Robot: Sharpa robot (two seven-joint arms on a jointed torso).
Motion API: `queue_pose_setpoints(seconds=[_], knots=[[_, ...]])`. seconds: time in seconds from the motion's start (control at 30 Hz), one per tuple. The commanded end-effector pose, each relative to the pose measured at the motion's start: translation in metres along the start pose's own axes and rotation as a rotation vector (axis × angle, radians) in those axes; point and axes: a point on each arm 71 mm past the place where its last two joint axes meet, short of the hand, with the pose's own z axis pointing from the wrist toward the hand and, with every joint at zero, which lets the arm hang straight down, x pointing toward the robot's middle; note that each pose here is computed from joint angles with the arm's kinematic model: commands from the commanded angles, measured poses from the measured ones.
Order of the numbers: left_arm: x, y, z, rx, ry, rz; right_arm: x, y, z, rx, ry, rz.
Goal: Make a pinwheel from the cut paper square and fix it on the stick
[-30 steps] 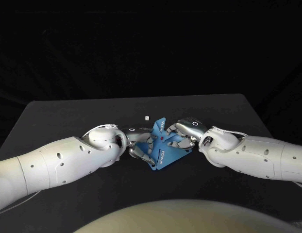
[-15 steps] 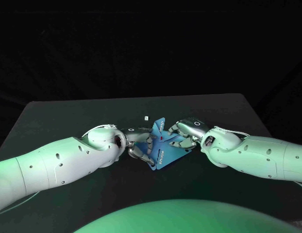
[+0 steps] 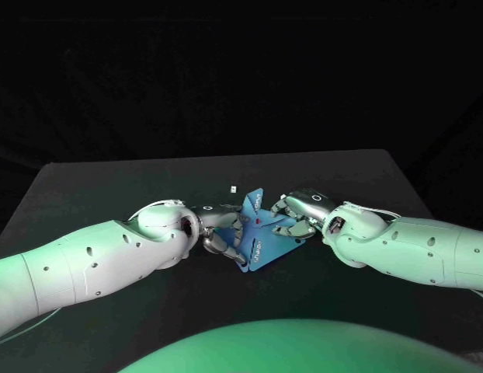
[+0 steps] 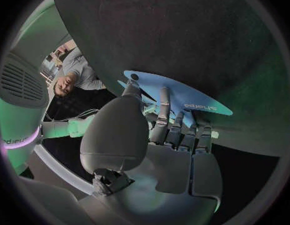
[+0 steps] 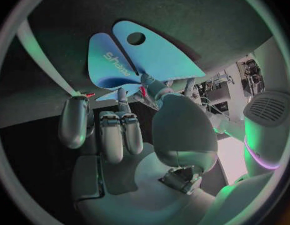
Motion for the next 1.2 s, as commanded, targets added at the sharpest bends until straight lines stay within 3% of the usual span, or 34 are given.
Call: queue_pose_setpoints(seconds=[0.03,0.4,0.77,0.93,1.2], knots=[[-0.0029,-0.0009,-0.0019,0.02,-0.041,-0.001,0.003,-0.001,-0.002,0.013,0.029,0.002],[-0.0219,-0.0099,-0.0131,0.118,-0.165,-0.021,0.004,0.0,-0.001,0.018,0.033,0.0],[-0.0383,-0.0156,-0.0166,0.183,-0.206,-0.05,0.005,0.002,0.0,0.019,0.038,-0.002],[-0.0405,-0.0212,-0.0106,0.209,-0.2,-0.047,0.005,0.002,0.001,0.02,0.039,-0.003],[-0.0398,-0.026,0.0103,0.226,-0.144,-0.008,0.006,0.003,0.002,0.019,0.044,-0.003]])
